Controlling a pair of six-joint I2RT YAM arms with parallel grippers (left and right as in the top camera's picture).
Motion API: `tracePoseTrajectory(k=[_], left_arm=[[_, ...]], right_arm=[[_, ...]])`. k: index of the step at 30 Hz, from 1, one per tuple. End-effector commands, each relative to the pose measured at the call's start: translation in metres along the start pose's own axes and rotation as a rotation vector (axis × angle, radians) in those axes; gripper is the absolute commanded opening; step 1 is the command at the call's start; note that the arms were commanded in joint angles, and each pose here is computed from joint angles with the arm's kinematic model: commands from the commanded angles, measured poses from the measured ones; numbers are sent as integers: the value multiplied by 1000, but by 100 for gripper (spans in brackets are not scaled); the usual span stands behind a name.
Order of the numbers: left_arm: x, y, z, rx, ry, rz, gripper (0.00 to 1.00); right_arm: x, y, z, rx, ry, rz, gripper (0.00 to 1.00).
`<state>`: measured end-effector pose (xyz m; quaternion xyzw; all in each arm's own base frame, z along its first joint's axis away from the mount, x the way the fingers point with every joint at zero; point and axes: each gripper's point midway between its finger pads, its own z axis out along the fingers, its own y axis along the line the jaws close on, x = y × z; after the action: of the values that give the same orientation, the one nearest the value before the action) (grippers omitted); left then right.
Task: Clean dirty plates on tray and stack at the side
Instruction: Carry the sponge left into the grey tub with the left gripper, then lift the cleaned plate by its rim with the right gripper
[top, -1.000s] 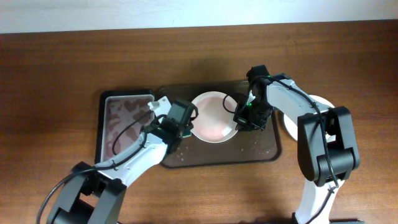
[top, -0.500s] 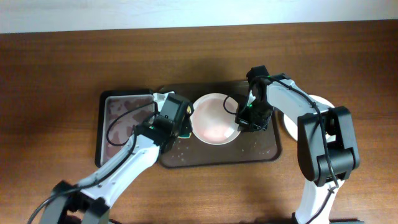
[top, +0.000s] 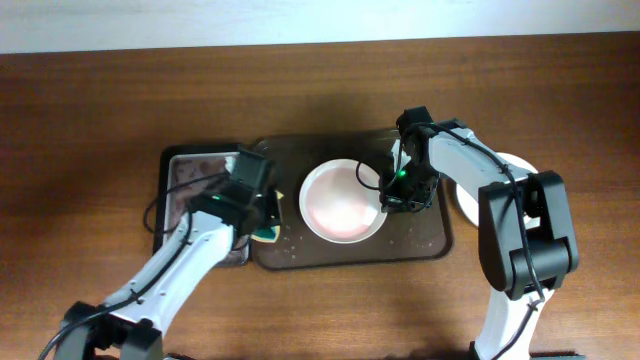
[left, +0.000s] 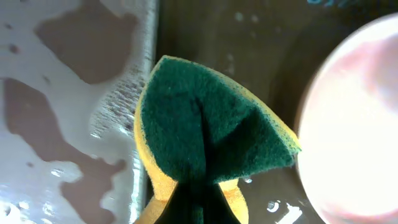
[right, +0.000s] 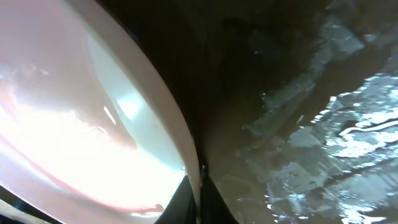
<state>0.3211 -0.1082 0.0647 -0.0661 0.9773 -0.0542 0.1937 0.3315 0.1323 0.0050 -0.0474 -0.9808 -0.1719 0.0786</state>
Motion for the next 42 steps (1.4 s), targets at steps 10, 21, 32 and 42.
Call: tracePoseTrajectory(k=[10, 21, 32, 42], left_arm=[[-39, 64, -18, -8, -73, -42, 0], [-45, 77, -17, -27, -92, 49, 0], [-44, 79, 27, -36, -39, 49, 0], [-44, 79, 49, -28, -26, 50, 0]], right_arm=[[-15, -10, -96, 152, -298, -130, 4], [-11, -16, -173, 456, -582, -174, 4], [-8, 29, -191, 717, -773, -303, 4], [1, 59, -213, 893, -937, -363, 4]])
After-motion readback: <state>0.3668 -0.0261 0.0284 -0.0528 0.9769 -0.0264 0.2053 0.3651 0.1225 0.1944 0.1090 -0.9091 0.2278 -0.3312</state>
